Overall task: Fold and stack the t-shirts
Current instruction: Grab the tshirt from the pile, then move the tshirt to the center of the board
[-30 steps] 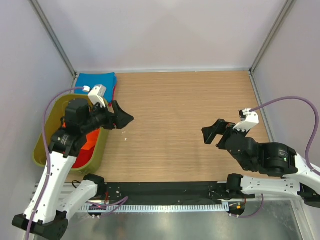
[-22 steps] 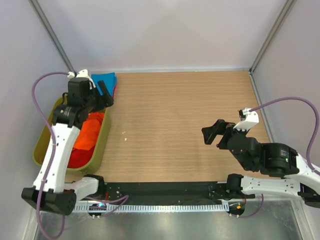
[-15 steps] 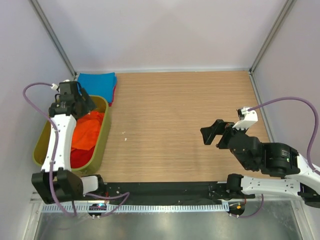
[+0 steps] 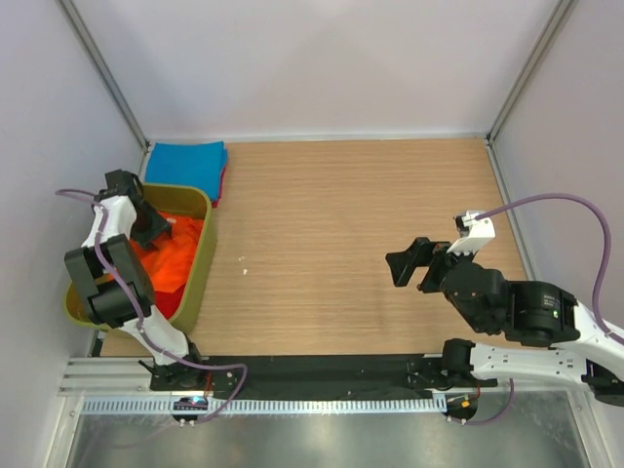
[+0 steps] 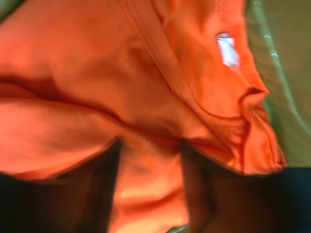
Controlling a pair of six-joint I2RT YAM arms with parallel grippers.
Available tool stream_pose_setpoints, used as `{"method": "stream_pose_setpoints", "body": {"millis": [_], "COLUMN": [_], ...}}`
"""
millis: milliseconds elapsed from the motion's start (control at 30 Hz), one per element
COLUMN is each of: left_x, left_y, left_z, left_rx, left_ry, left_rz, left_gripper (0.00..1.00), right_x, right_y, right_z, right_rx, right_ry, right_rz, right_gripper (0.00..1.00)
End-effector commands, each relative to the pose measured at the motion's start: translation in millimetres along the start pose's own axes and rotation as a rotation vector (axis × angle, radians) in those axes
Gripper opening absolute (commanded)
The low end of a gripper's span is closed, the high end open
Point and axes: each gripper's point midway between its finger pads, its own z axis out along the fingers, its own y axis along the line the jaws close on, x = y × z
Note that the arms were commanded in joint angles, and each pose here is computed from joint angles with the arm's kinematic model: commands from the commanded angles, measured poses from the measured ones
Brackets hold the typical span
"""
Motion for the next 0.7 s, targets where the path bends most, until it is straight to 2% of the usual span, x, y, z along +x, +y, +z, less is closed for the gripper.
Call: {"method": "stream_pose_setpoints", "body": {"millis": [0, 33, 67, 133, 200, 233, 267, 333, 367, 467, 500, 533, 567, 600, 667], "left_x": [-10.6, -12.2, -14.9, -21.4, -45.6, -47.1, -66.4, -76.5, -77.9, -80.7, -64.6, -57.0, -54.7, -27.2, -4.3], "left_y": [-2.3, -2.1, -1.5, 0.5, -6.5, -7.1, -17.5, -42.1, -58.9, -117.2, -146.8, -159.4, -172.3, -191.1, -209.3], "left_z": [2.6, 0.6, -3.4, -23.7, -64.3, -80.8, -110.8, -168.7, -195.6, -314.5, -356.1, -386.1, -437.2, -462.9, -500.1], "left_rx": [-0.006, -0.006, -0.011, -0.022, 0.000, 0.004, 0.041, 0.152, 0.236, 0.562, 0.741, 0.857, 1.029, 1.220, 1.442], "left_ry": [-0.011, -0.018, -0.030, -0.059, -0.166, -0.182, -0.262, -0.388, -0.434, -0.669, -0.682, -0.707, -0.800, -0.699, -0.637], "left_rz": [-0.001, 0.006, 0.008, 0.017, 0.022, 0.028, 0.027, 0.052, 0.054, 0.092, 0.112, 0.110, 0.112, 0.113, 0.146], "left_gripper": [0.37, 0.27, 0.12, 0.00, 0.00, 0.00, 0.00, 0.00, 0.00, 0.00, 0.00, 0.00, 0.00, 0.00, 0.00], "right_x": [-17.4, -18.9, -19.1, -19.6, -19.2, -18.7, -18.1, -15.1, -14.2, -9.1, -7.5, -8.6, -7.9, -9.2, -12.2], "right_y": [5.7, 5.3, 5.4, 6.0, 8.8, 9.5, 11.8, 14.6, 15.5, 17.0, 18.4, 19.2, 18.2, 18.6, 18.0], "right_z": [-3.7, -3.8, -3.9, -3.5, -2.9, -2.7, -1.3, 1.2, 1.5, 5.7, 6.9, 6.6, 6.3, 5.4, 2.3], "right_rx": [-0.022, -0.018, -0.019, -0.023, -0.030, -0.032, -0.034, -0.033, -0.034, -0.021, -0.018, -0.018, -0.014, -0.016, -0.029], "right_ry": [-0.044, -0.050, -0.051, -0.054, -0.052, -0.050, -0.047, -0.037, -0.034, -0.023, -0.018, -0.018, -0.014, -0.013, -0.020], "right_rz": [0.012, 0.010, 0.009, 0.009, 0.006, 0.003, -0.001, -0.011, -0.012, -0.021, -0.021, -0.015, -0.015, -0.010, 0.003], "right_gripper": [1.00, 1.00, 1.00, 1.00, 1.00, 1.00, 1.00, 1.00, 1.00, 1.00, 1.00, 1.00, 1.00, 1.00, 1.00]}}
